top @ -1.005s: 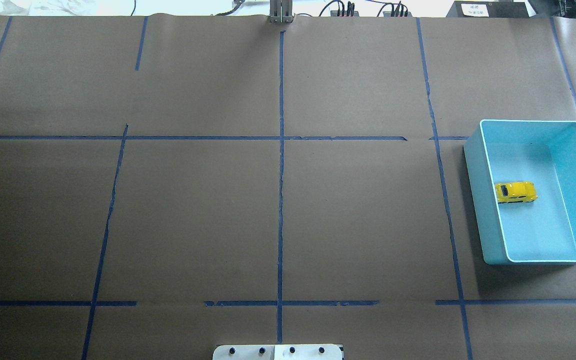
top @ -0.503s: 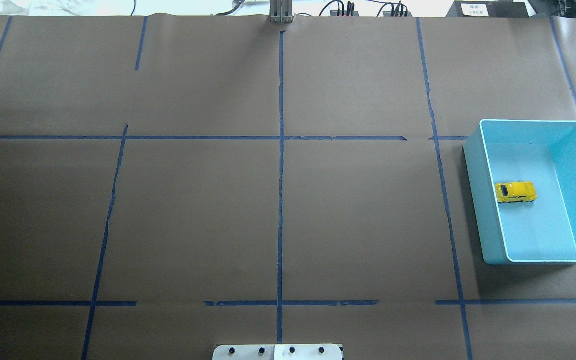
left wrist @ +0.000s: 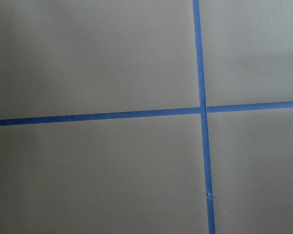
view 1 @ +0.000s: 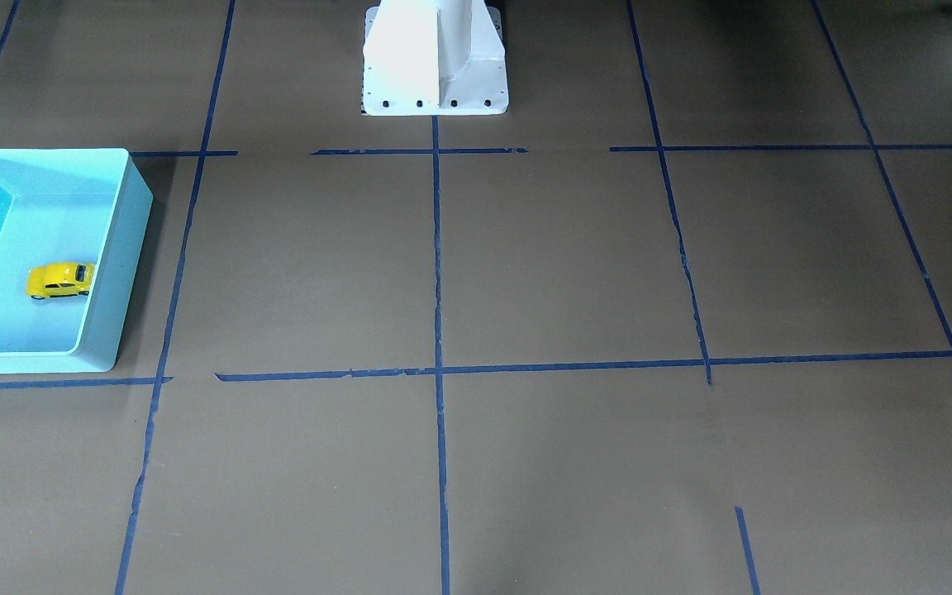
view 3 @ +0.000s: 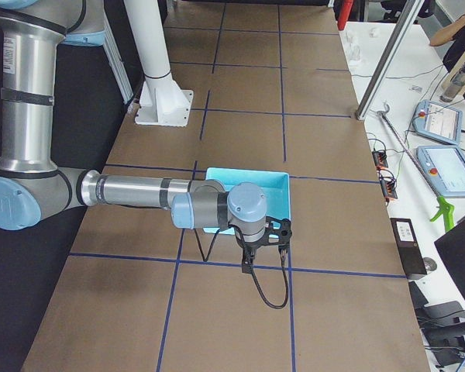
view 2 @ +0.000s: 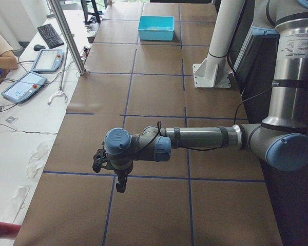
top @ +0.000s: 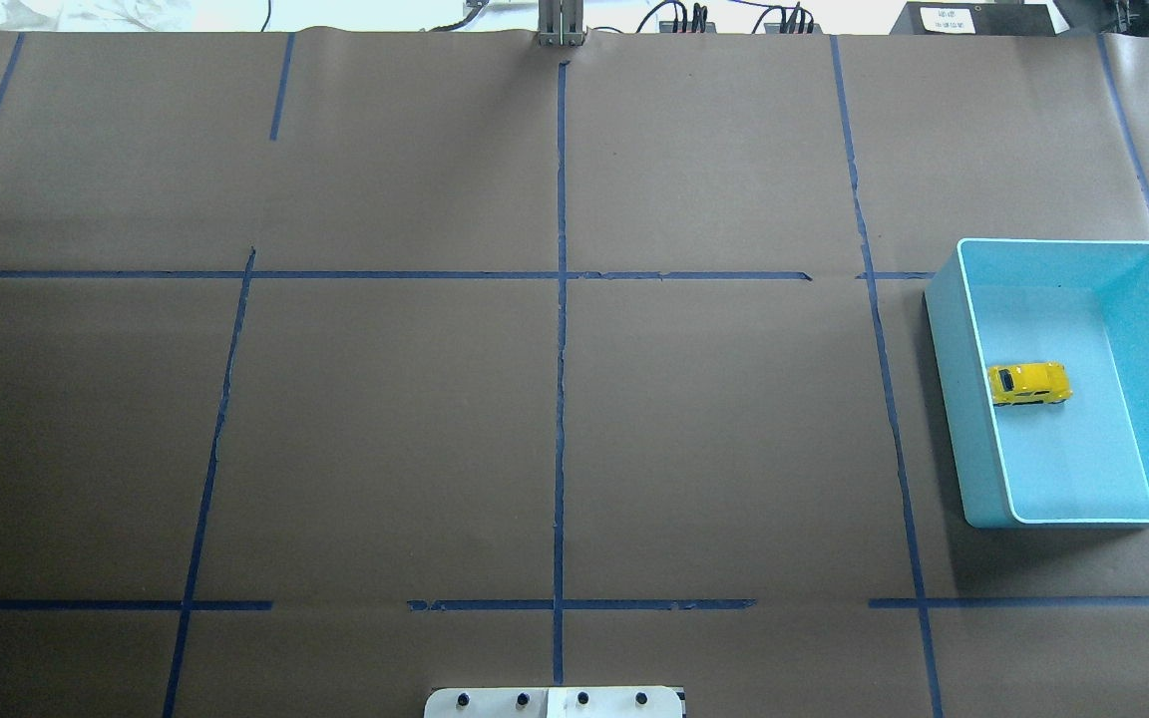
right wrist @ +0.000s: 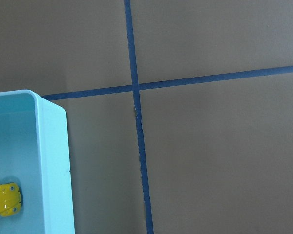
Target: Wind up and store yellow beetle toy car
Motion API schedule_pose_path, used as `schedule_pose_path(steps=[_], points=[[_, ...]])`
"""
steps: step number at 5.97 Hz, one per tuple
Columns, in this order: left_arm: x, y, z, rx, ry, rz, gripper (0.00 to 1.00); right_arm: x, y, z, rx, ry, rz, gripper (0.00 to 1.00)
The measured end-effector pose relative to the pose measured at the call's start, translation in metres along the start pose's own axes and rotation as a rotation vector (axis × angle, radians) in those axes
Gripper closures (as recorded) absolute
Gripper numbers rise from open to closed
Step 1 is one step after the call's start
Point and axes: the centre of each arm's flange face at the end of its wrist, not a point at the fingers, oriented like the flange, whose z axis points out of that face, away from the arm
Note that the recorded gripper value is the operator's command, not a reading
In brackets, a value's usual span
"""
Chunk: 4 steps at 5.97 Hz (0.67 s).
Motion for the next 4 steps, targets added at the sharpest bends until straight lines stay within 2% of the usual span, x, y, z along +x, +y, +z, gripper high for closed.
schedule_pose_path(steps=[2, 4], points=[[0.0, -0.001, 0.0, 0.001, 0.0, 0.001, 0.0, -0.004, -0.002, 0.004, -0.016, 0.006, -0.002, 0.0], [0.001, -0.001, 0.0, 0.001, 0.0, 0.001, 0.0, -0.005, 0.0, 0.011, -0.029, 0.037, -0.016, 0.0]])
